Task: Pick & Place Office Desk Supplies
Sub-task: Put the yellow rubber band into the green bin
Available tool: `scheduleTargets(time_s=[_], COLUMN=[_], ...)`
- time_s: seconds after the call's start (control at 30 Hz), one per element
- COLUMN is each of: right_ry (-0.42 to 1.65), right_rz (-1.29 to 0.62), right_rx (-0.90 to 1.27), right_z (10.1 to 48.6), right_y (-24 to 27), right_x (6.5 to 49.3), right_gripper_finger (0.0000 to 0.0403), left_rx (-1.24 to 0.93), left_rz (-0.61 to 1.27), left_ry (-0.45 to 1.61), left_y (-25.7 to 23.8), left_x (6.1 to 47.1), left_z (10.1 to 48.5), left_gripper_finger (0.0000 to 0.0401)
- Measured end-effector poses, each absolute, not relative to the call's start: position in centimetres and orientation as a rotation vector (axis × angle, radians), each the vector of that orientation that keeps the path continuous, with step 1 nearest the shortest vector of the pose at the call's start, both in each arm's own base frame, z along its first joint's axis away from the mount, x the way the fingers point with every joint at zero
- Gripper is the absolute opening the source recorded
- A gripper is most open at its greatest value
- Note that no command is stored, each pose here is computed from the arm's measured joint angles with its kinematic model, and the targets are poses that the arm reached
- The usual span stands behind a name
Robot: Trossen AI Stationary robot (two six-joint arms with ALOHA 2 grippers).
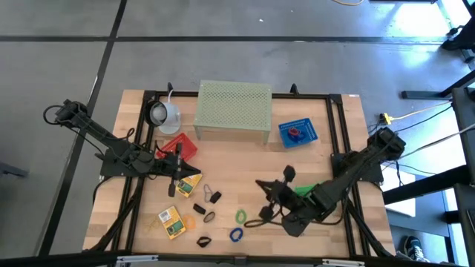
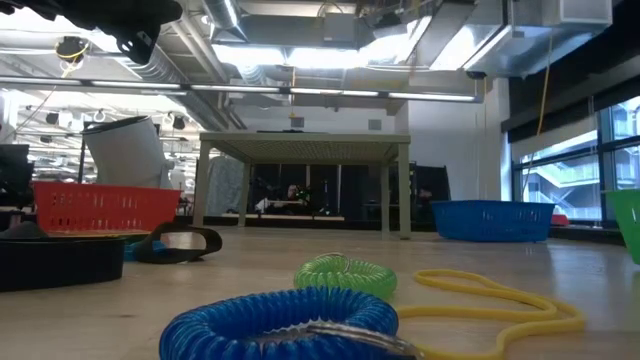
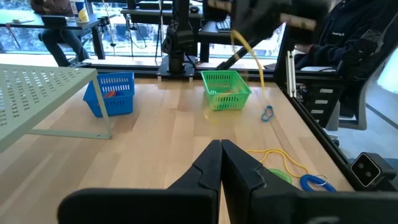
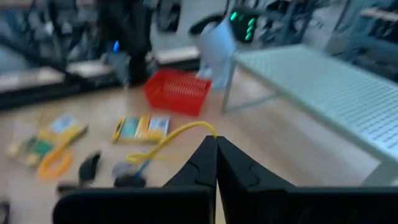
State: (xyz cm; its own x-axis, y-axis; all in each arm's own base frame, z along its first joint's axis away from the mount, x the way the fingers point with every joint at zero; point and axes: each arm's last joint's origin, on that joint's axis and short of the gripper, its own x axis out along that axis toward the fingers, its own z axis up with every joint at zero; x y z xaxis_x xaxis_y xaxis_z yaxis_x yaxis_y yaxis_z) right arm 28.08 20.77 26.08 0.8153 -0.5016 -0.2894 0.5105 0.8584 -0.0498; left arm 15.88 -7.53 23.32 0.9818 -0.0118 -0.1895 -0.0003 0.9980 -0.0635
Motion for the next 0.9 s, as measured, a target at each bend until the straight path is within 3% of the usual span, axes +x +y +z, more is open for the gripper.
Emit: scheduleTargets(time_s=[0.47, 0.9], right_ry=[0.211, 0.371], right_rz=[-0.677, -0.421], right_rx=[0.031, 0.061], right_z=[26.8, 27.4], right_y=[19.0, 20.6], right_x=[29.2, 27.2], right_gripper_finger=[0.0003, 0.0004], left_rx=[-0.063, -0.063], left_rz=[-0.005, -0.005], left_ry=[0.191, 0.191], left_y=[-7.5, -7.5], left_x=[15.9, 15.9], left_z=[23.3, 23.3], left_gripper_finger=[0.0004, 0.0004])
